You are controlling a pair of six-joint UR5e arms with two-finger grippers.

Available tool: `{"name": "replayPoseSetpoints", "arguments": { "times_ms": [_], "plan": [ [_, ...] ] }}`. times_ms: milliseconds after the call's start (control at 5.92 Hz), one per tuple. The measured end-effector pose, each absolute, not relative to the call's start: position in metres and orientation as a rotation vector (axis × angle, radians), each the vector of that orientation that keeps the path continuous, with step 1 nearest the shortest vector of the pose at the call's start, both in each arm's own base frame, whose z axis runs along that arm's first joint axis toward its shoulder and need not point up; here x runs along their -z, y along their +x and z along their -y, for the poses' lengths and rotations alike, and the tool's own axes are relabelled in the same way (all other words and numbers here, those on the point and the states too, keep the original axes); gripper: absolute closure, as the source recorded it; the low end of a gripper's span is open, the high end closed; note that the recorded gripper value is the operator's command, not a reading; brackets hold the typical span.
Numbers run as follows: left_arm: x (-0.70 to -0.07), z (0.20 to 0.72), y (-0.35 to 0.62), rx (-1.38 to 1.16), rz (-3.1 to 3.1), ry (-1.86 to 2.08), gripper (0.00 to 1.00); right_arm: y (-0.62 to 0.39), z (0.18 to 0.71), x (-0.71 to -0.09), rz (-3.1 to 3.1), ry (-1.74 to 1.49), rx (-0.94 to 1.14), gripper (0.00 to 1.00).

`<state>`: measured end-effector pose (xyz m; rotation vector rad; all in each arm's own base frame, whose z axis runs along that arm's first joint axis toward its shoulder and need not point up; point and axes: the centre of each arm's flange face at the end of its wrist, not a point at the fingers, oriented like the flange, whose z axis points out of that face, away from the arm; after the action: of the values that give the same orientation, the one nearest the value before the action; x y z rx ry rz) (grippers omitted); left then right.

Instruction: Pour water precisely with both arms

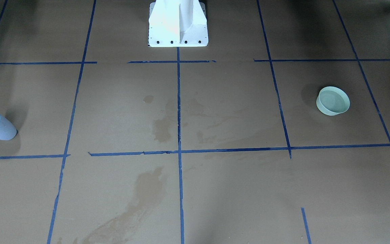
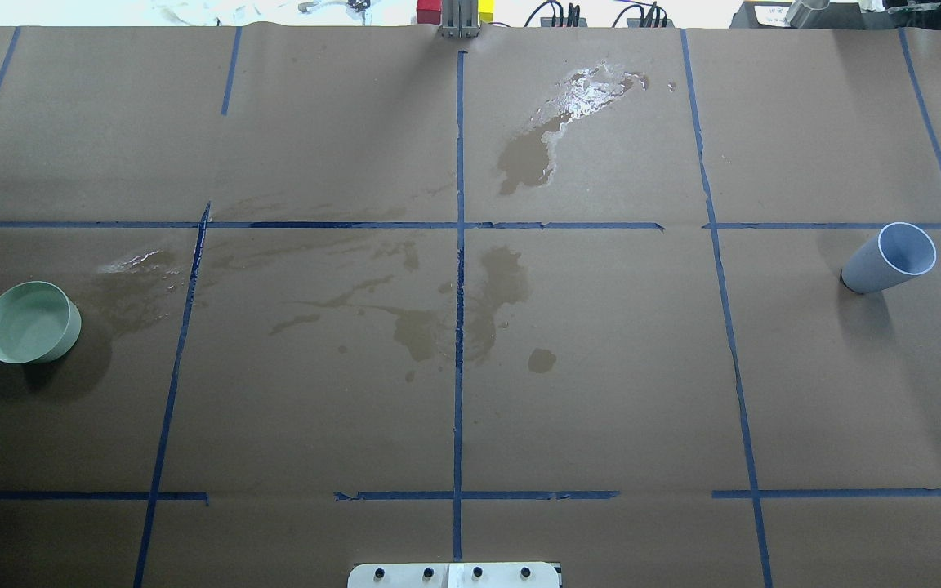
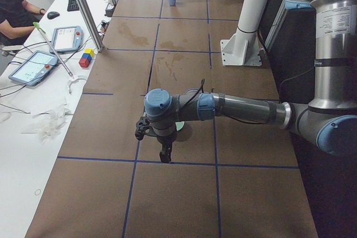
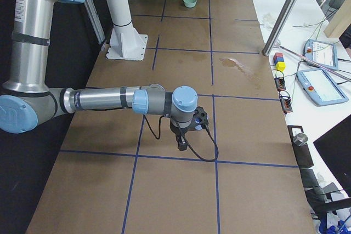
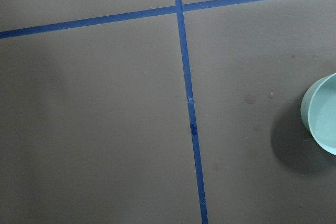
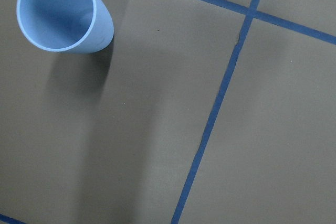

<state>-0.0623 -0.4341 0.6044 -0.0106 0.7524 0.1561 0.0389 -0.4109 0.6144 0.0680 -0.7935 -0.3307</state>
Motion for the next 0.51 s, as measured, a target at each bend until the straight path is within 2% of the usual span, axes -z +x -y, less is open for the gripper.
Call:
{"name": "replayPoseSetpoints", "arguments": {
  "times_ms": [506],
  "plan": [
    [-0.5982, 0.4279, -0.0618, -0.156, -0.759, 0.000, 0.00, 0.0389, 0.4116, -0.6133, 0.793, 0.071, 0.332, 0.00]
  ]
}}
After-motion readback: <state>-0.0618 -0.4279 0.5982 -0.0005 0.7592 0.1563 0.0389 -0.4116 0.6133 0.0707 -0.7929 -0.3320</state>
